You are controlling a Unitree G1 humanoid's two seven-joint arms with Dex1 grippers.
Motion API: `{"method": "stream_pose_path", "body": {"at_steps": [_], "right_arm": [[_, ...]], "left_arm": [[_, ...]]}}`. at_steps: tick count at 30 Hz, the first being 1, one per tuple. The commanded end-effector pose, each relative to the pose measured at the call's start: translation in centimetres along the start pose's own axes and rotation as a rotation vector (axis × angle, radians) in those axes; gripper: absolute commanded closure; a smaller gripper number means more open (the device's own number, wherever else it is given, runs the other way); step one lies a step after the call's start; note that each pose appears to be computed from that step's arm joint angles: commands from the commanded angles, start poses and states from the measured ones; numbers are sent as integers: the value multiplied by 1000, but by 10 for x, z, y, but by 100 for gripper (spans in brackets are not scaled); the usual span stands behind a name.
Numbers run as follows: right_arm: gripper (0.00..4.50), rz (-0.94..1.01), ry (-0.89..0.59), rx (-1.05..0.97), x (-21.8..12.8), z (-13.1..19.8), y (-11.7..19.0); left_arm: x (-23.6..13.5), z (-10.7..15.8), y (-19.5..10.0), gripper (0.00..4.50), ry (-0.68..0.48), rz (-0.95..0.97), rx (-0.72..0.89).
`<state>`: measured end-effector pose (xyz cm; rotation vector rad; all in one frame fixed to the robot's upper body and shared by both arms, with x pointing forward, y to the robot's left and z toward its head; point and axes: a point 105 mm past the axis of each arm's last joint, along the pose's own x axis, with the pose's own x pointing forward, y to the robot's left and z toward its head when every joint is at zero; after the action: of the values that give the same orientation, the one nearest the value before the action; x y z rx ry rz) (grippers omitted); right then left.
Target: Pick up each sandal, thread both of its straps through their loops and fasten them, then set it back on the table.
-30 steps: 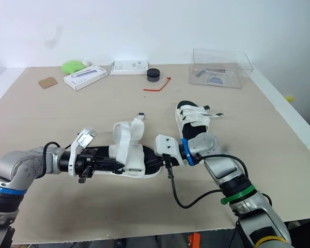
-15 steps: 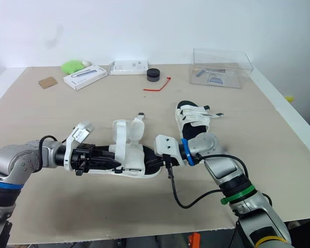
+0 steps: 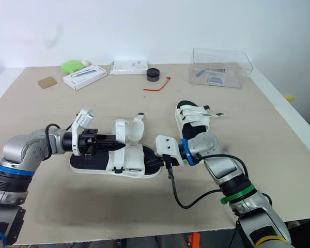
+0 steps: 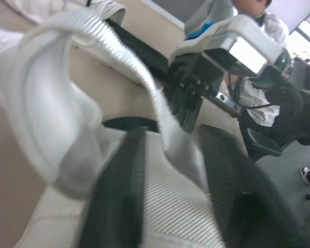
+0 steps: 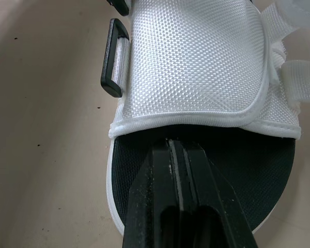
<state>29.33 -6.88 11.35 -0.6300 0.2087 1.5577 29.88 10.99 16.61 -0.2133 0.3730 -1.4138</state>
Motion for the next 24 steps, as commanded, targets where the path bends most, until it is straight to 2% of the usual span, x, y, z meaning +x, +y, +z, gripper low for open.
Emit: {"method": "stream_pose_path", "body": {"at_steps": [1,14,19,24], "right_arm": [[450,9,53,20,-3,-11,3],[450,23,58,17,-2,-12,5],[450,28,56,14,0,-11,6],[450,31,55,12,0,-11,6]], "left_arm": [[-2,3,-13,443,11,-56,41],[-3,-33,-29,443,85,-78,-7],[-6,-37,-25,443,101,-29,-17],[-12,-22,-29,288,100,-39,9]]}}
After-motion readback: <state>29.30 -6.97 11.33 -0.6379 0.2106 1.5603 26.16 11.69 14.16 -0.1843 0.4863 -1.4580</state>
